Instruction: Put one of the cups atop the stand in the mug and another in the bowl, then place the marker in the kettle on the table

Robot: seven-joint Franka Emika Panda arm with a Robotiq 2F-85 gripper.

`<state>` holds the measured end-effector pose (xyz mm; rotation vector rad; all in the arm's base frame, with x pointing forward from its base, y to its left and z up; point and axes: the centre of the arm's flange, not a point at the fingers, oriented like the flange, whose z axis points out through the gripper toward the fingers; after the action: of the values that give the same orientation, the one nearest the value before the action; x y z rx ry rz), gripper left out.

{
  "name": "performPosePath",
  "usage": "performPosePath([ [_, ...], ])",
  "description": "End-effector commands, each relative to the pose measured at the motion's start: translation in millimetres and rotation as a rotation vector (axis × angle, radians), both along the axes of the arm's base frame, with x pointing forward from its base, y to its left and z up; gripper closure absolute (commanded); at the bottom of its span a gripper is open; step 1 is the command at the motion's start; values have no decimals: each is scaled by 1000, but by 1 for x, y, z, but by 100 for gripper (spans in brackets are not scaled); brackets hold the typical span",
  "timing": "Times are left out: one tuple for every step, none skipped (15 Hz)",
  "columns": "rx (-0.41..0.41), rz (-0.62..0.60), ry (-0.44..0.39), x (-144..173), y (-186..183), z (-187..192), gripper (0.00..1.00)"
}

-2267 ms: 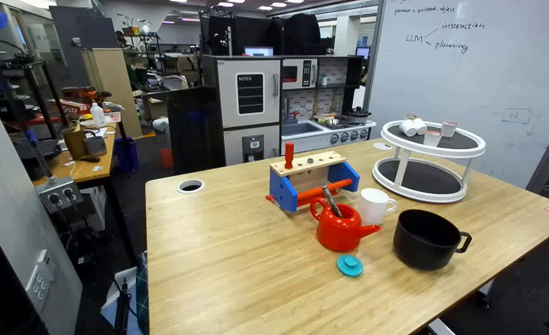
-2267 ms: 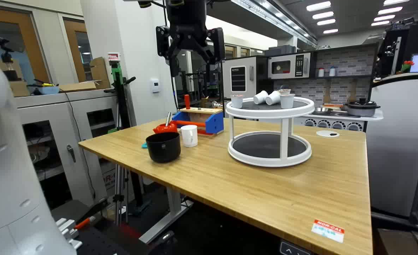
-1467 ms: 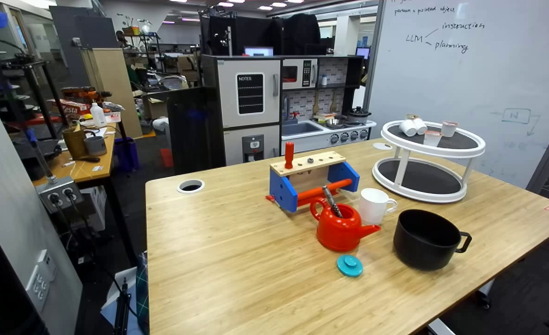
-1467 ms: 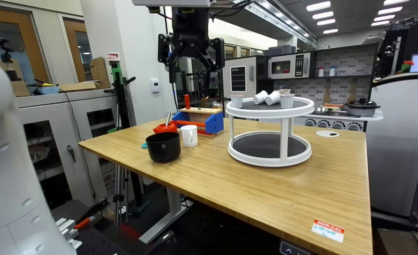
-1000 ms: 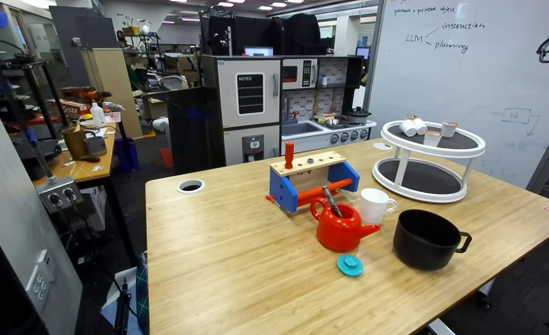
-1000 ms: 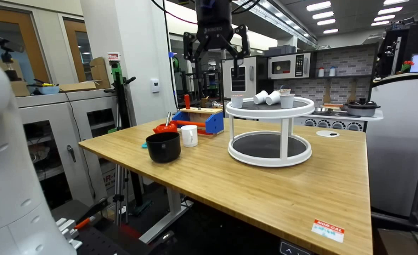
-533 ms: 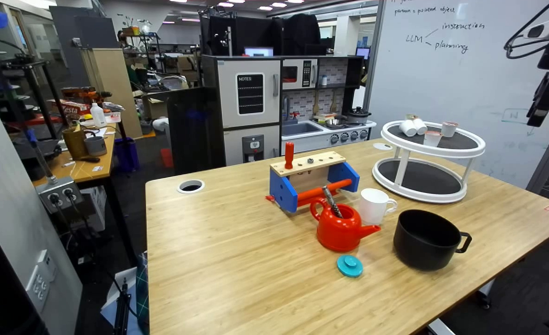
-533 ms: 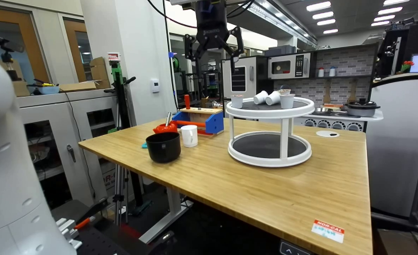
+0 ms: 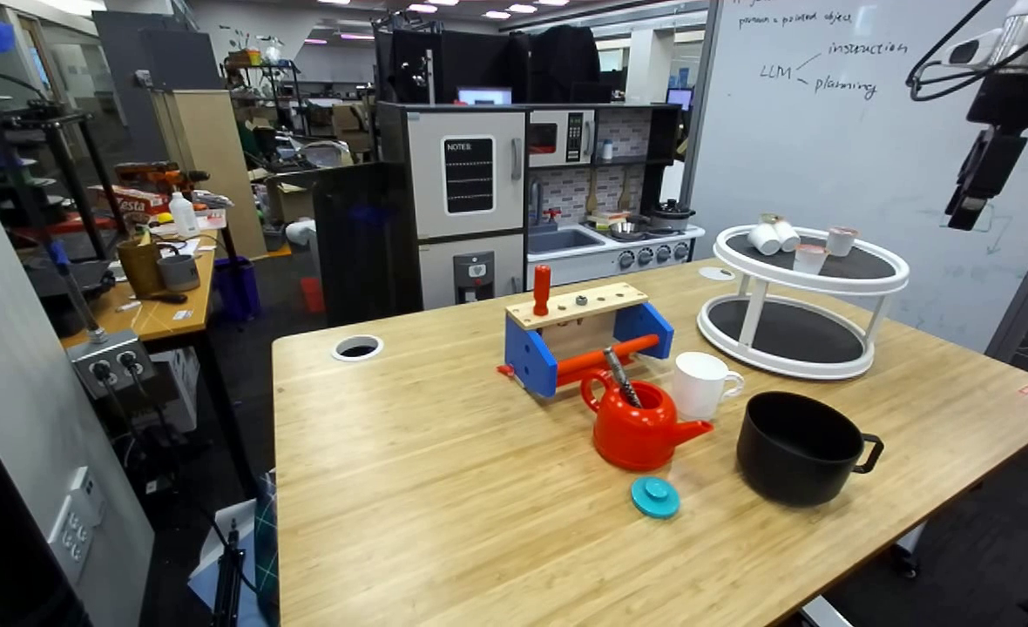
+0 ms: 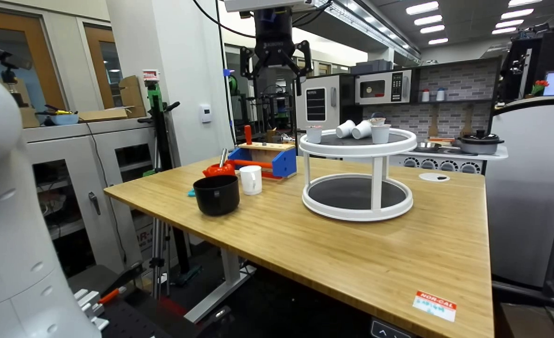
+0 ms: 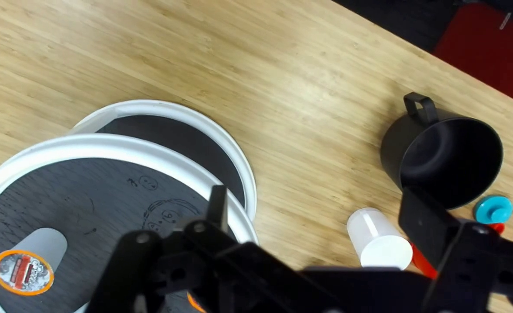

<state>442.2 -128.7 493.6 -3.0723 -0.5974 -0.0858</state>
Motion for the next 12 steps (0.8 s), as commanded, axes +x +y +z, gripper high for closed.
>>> performPosePath([
  [0, 0, 0, 0, 0, 0, 0],
  [0, 0, 0, 0, 0, 0, 0],
  [0, 0, 0, 0, 0, 0, 0],
  [-16, -23, 1, 0, -3, -2, 0],
  [-36, -53, 6, 4, -8, -3, 0],
  [-82, -88, 18, 9, -13, -5, 0],
  [-123, -120, 43, 13, -19, -6, 0],
  [-186, -150, 47, 18, -25, -8, 0],
  [-225, -171, 59, 24, -30, -8, 0],
  [-247, -175, 70, 31, -31, -7, 0],
  [-268, -179, 78, 37, -30, -8, 0],
  [-288, -176, 83, 44, -27, -7, 0],
])
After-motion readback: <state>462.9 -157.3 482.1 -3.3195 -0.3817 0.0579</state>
